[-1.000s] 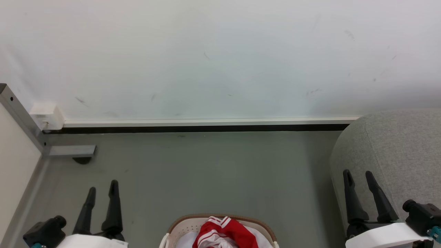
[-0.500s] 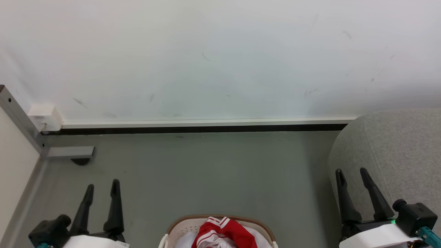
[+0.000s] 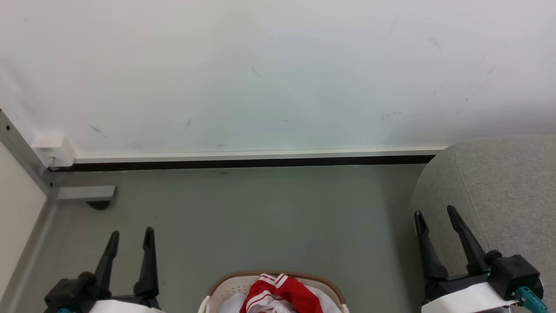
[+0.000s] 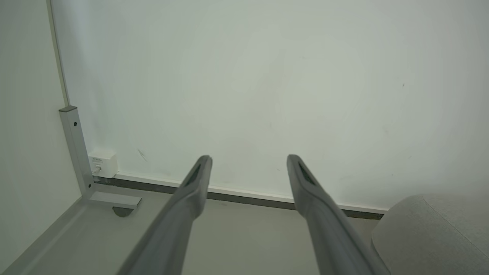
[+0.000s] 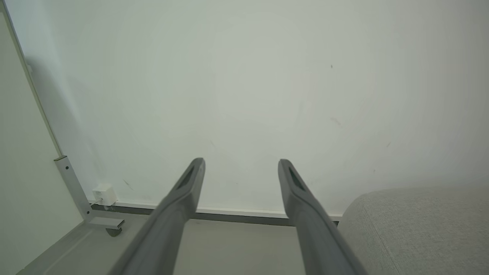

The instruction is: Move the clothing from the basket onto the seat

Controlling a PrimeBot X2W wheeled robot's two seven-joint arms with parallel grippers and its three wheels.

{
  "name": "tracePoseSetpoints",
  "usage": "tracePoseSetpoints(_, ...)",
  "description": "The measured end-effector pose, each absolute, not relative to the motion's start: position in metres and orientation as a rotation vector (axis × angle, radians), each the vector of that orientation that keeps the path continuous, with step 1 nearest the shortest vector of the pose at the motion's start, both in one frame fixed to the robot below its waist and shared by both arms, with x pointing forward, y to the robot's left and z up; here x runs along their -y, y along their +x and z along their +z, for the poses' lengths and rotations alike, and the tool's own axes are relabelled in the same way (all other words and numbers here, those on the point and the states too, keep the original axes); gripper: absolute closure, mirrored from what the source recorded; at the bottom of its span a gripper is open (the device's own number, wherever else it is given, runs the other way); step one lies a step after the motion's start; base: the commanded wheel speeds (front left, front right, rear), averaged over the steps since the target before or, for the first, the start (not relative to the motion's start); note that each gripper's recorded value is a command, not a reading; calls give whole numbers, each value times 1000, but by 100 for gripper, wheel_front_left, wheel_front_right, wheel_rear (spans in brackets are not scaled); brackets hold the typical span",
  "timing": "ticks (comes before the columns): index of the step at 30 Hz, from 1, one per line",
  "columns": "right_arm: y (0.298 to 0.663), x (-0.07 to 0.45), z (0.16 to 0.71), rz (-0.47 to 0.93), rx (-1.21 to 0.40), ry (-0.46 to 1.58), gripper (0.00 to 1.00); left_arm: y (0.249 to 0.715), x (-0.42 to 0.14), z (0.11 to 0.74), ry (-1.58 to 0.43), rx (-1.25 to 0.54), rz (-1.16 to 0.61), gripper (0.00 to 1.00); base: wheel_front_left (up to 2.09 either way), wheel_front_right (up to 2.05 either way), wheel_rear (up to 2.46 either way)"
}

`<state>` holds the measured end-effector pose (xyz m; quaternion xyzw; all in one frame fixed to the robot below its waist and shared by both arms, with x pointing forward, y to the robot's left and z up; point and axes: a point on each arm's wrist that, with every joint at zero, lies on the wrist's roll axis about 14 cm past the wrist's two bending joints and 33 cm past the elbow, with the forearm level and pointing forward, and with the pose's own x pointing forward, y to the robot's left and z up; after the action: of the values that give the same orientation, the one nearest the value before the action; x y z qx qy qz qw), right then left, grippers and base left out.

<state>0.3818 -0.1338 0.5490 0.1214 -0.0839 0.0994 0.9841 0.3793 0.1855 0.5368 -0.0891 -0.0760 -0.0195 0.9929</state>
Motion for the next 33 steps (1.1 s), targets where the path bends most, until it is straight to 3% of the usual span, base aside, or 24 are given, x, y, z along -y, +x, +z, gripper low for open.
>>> tracePoseSetpoints(33,379,128,557,224,225,101,0,385,-170,541,-12,187,-101,0,0,0,0)
